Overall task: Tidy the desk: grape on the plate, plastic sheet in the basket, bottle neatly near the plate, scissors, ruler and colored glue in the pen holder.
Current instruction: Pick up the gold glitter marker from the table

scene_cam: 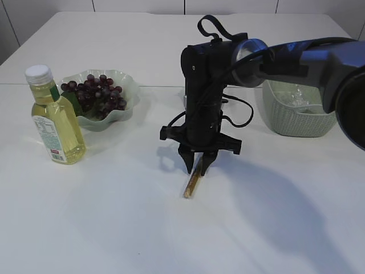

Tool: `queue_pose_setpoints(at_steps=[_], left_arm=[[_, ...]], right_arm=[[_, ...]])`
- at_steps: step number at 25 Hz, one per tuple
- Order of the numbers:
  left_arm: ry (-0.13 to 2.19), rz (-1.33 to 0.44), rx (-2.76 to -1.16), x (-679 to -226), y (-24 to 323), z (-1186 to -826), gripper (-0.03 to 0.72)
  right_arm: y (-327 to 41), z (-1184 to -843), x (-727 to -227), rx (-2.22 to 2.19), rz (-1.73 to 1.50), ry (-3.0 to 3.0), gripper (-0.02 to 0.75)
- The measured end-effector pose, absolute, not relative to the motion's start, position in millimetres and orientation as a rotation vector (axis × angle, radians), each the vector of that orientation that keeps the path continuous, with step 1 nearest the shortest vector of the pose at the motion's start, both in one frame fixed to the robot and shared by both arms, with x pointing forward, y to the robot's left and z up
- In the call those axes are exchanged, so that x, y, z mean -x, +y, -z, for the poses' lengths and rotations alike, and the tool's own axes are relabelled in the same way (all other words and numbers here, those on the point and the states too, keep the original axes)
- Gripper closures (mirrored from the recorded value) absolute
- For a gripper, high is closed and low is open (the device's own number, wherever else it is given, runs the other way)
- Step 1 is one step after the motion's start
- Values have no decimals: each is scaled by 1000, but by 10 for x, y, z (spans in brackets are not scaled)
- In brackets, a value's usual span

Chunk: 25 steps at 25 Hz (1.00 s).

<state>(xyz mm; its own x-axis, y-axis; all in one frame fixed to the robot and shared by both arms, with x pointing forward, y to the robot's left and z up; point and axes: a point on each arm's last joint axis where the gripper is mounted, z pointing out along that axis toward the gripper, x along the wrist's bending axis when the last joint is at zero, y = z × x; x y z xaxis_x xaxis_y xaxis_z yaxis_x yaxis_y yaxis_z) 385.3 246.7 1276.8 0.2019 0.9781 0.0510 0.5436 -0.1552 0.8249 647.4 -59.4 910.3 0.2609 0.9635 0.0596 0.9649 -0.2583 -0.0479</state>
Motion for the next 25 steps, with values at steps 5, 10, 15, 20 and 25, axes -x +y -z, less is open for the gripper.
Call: queue_pose_setpoints(at_steps=[5,10,15,20,25], left_arm=[[1424,-810,-1797,-3853,2467,-12768,272],[1424,-810,-1797,-3853,2467,-12768,272],[1424,-810,-1797,-3853,2467,-12768,272],[1425,-810,-1798,-3859,2464,-12766,272],[1425,-810,-1798,-3859,2464,-12766,272]], right_arm=[[-591,-9078,-6473,2436,20,-1856,498],[-589,-9030,-6473,2435,5,-1853,498],[-589,-9023,-6473,2435,3,-1853,498],[-589,-9023,-6473,2435,3,-1853,503],[-588,-9027,-6476,2435,6,-1853,663]])
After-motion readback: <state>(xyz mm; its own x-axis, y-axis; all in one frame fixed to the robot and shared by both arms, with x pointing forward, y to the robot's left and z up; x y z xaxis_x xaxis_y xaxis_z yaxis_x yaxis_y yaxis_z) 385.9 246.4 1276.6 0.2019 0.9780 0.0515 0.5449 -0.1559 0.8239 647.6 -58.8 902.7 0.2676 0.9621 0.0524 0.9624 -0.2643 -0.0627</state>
